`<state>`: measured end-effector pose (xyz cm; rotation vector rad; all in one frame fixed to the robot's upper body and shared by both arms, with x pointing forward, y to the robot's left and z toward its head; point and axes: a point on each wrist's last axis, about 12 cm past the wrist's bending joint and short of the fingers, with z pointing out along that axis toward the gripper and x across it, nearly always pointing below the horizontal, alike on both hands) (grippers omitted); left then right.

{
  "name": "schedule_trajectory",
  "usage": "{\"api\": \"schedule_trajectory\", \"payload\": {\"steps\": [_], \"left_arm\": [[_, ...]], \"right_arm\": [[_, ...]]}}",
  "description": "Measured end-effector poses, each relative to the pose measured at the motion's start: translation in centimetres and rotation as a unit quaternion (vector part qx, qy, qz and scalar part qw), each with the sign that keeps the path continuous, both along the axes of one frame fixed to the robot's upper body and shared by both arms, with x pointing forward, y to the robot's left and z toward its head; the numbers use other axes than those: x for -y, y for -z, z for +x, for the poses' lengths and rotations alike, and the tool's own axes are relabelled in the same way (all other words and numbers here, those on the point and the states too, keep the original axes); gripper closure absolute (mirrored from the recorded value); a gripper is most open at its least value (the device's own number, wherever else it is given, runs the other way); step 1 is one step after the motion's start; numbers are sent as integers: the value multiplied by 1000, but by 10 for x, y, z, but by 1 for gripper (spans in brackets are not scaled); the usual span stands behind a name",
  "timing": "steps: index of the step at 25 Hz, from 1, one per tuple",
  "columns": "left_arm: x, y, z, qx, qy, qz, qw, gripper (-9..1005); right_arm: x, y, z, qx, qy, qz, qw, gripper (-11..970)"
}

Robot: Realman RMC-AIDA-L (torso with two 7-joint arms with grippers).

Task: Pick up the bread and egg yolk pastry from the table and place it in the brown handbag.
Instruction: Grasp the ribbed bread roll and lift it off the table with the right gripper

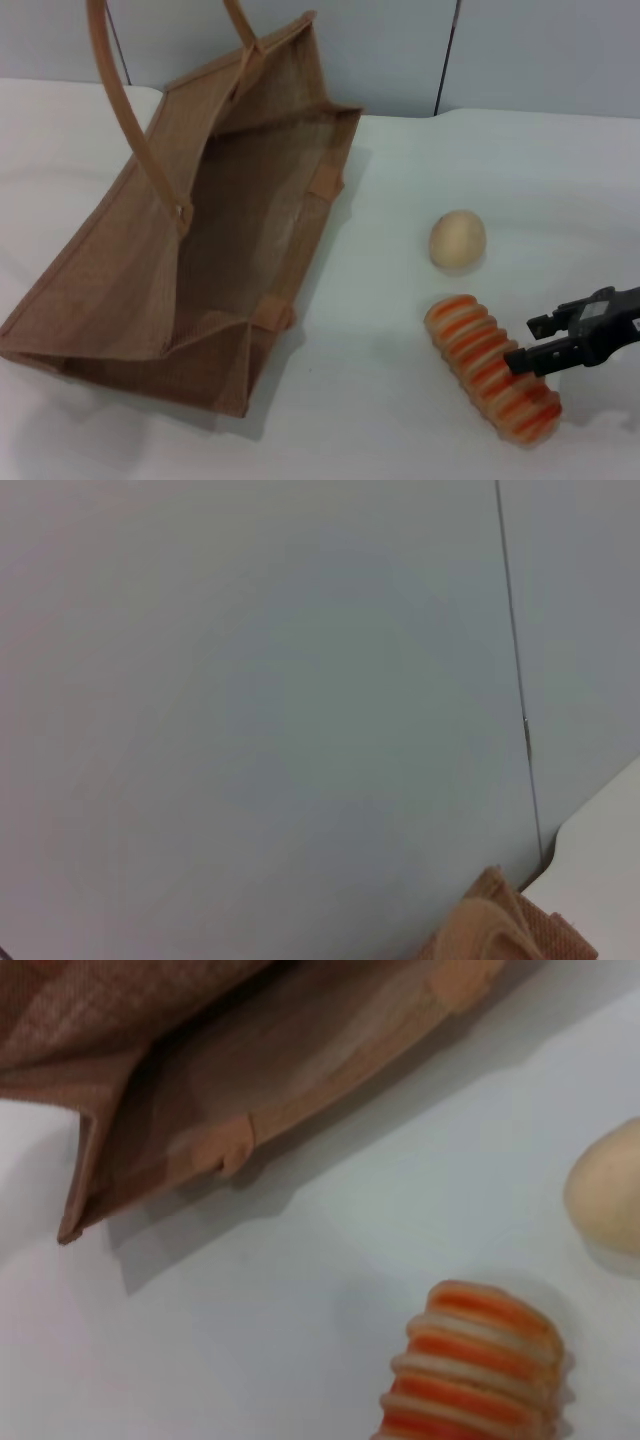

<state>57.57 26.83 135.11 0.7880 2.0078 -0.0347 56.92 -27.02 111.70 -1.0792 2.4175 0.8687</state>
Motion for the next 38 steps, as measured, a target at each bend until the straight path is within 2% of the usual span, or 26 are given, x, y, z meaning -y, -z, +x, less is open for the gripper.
{"api": "schedule_trajectory", "payload": {"steps": [21,38], "left_arm": [[6,-2,3,4,10,2,1000,880],[13,-3,4,5,21,8,1000,880]], "right_arm": [[-8,-4,3,-39,4,-22,999,175],[-13,4,3,-60,8,-33,998,175]]}}
